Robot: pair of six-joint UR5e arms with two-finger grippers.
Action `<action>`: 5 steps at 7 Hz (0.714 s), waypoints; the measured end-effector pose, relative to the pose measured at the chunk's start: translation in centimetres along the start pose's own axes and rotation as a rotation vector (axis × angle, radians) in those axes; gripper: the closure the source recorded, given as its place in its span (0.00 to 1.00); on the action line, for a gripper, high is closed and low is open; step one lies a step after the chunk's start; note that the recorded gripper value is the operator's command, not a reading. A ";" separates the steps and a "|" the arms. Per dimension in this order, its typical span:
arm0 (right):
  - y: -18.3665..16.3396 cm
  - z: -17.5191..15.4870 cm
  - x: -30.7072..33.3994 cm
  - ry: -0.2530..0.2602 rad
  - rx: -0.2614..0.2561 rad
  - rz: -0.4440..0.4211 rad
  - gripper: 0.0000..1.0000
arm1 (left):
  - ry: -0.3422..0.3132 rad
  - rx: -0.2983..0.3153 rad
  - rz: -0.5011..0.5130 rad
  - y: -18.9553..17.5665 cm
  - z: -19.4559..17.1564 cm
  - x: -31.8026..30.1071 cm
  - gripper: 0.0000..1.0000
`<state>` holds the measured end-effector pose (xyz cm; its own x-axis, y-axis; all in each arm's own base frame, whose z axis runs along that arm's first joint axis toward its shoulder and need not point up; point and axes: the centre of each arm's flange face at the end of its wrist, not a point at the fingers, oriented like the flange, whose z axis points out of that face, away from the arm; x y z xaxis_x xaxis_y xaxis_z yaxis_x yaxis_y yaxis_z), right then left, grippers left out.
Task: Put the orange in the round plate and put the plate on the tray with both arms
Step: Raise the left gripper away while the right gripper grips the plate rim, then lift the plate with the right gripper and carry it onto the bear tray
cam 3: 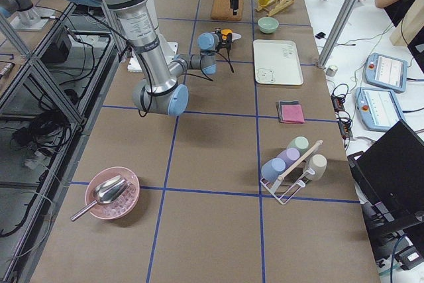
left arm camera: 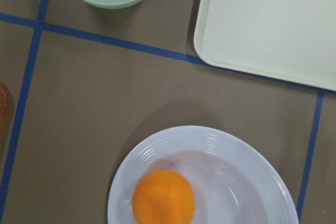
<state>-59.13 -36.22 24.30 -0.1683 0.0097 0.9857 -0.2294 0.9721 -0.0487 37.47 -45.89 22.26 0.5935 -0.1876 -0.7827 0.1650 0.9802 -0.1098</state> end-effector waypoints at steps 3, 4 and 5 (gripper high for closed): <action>-0.4 -0.8 -1.2 -0.054 0.021 0.033 1.00 | 0.005 0.006 0.002 -0.1 -0.5 -0.2 0.03; -0.6 -1.2 -1.6 -0.089 0.039 0.054 1.00 | 0.006 0.008 0.002 -0.1 -0.6 -0.2 0.03; -0.9 -1.5 -1.8 -0.115 0.055 0.075 1.00 | 0.005 0.008 0.000 -0.2 -0.7 -0.3 0.03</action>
<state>-57.13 -36.76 22.79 -0.2952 0.0520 0.9540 -0.2637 0.9553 -0.1337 36.76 -45.94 22.10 0.5900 -0.1868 -0.7855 0.1711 0.9797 -0.1045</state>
